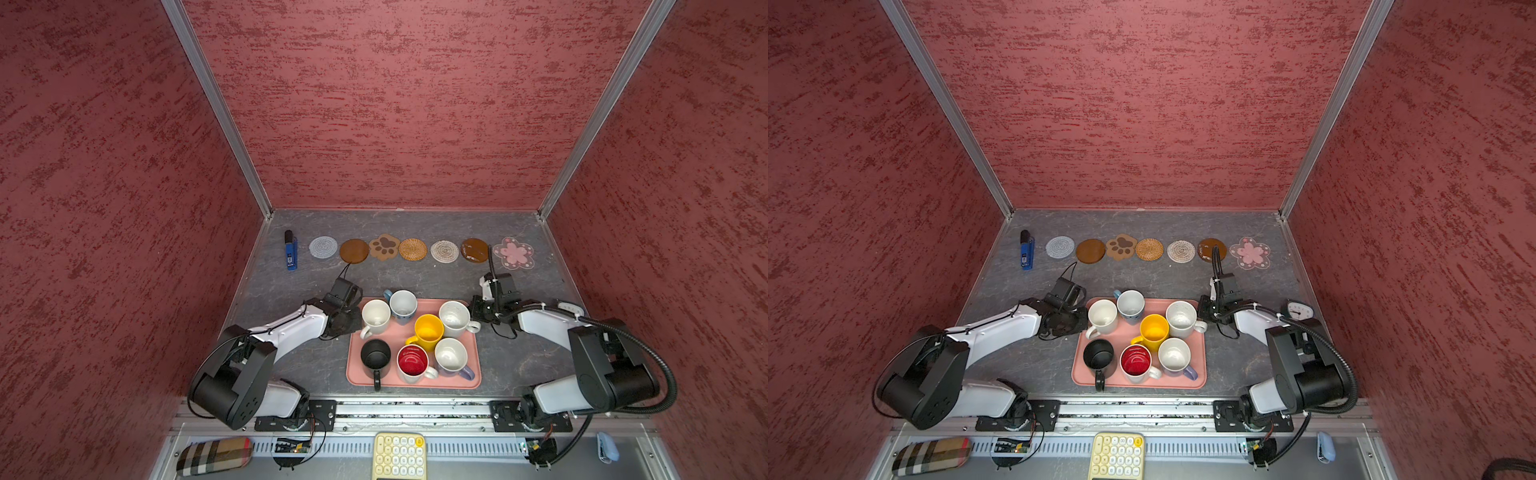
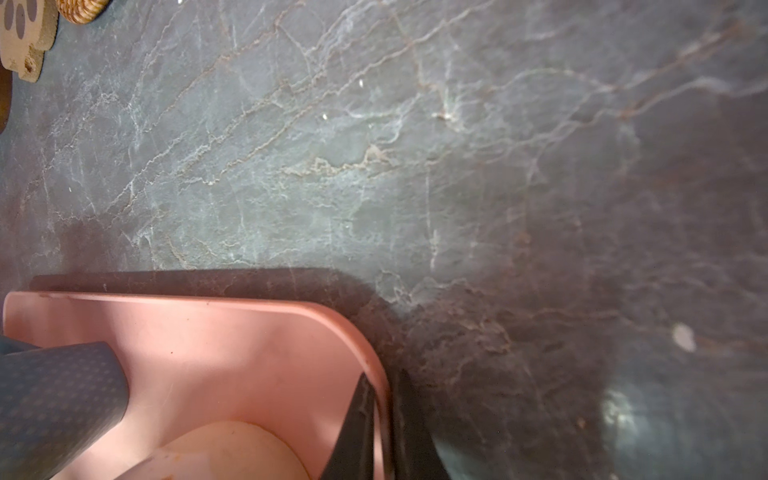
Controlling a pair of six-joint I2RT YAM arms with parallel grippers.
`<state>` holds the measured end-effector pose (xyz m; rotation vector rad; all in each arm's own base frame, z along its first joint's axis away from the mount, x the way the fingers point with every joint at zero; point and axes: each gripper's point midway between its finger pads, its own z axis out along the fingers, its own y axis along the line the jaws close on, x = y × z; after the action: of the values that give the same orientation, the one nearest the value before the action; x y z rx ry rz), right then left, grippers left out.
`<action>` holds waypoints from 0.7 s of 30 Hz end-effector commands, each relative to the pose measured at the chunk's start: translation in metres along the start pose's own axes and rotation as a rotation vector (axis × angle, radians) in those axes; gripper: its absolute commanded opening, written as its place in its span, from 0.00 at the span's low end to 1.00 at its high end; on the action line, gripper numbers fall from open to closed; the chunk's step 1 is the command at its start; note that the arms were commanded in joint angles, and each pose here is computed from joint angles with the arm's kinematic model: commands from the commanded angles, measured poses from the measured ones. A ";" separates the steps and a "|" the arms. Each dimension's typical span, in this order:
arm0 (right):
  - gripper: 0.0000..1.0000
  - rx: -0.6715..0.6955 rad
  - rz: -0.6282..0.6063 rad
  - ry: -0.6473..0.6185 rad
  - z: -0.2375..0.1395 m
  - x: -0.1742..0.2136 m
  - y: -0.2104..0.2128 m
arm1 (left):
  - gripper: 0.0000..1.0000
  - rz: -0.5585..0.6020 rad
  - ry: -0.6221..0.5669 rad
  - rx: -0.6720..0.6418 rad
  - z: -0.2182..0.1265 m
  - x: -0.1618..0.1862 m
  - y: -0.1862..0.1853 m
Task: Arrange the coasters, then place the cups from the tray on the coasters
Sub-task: 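Grip the pink tray rim with both grippers and slide it toward the coaster row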
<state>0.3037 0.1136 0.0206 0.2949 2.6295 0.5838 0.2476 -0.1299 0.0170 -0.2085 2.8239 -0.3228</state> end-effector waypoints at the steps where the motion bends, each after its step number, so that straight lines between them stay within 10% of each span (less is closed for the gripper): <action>1: 0.06 0.032 0.023 0.025 0.008 0.004 -0.005 | 0.00 -0.067 -0.017 0.071 0.012 -0.010 -0.018; 21: 0.00 0.052 0.014 0.009 0.023 -0.030 0.005 | 0.00 -0.081 -0.022 0.108 0.022 -0.050 -0.031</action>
<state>0.3392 0.1092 0.0217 0.2655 2.6259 0.4798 0.2783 -0.1370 0.0178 -0.2345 2.8440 -0.3441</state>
